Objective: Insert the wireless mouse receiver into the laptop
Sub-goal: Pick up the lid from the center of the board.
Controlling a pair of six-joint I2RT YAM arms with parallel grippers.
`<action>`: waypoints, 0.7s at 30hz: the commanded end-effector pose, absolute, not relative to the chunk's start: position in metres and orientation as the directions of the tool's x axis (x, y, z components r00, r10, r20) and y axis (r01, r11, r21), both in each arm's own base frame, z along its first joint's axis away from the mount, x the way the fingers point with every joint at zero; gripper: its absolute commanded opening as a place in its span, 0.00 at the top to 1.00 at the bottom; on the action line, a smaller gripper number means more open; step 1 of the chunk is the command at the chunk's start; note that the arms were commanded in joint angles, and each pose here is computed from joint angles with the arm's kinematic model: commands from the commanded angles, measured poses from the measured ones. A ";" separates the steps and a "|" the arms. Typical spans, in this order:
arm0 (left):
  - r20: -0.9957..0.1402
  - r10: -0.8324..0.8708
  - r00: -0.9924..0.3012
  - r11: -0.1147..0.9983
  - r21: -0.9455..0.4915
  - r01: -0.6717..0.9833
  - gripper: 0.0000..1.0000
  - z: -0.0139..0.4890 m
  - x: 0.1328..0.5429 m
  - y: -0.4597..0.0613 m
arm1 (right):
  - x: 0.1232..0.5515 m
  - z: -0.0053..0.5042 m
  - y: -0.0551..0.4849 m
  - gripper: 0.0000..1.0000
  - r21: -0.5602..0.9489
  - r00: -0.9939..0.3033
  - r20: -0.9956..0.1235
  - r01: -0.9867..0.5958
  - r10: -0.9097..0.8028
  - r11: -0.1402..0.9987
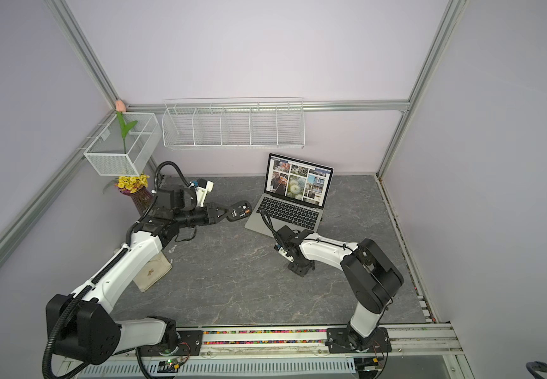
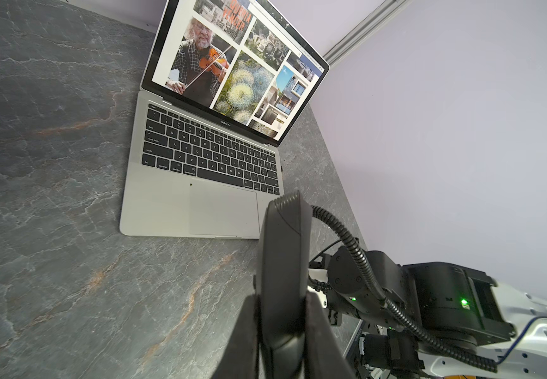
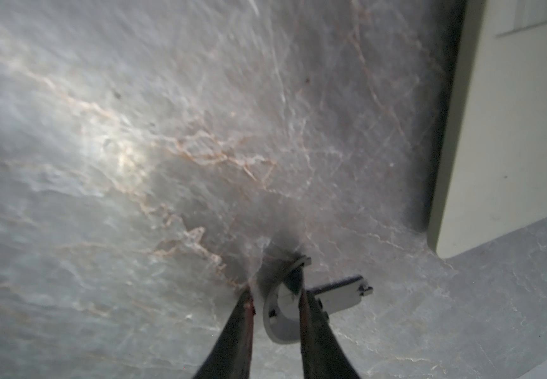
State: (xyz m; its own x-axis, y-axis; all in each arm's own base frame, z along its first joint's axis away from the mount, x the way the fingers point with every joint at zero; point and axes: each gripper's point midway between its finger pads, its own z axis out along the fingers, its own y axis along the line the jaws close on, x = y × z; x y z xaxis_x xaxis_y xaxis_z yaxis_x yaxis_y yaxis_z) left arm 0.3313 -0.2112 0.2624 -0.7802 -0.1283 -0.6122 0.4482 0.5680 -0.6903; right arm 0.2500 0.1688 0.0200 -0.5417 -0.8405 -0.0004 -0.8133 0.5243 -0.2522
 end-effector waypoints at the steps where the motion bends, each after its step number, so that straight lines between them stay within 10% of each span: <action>1: -0.631 -0.137 -0.763 0.574 -0.679 0.459 1.00 0.269 0.328 -0.207 | 0.241 0.010 0.155 0.72 -0.260 -0.545 0.064 -0.818 -0.836 0.514; 21: -0.636 -0.138 -0.759 0.574 -0.677 0.462 1.00 0.271 0.328 -0.207 | 0.220 -0.012 0.144 0.84 -0.210 -0.568 0.142 -0.817 -0.811 0.536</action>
State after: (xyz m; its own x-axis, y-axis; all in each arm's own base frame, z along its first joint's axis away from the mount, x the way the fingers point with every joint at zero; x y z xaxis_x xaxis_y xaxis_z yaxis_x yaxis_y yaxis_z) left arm 0.3311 -0.2101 0.2629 -0.7779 -0.1310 -0.6146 0.4479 0.5704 -0.6885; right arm 0.2467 0.1648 0.0169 -0.5658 -0.8245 0.0109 -0.7982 0.5444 -0.2578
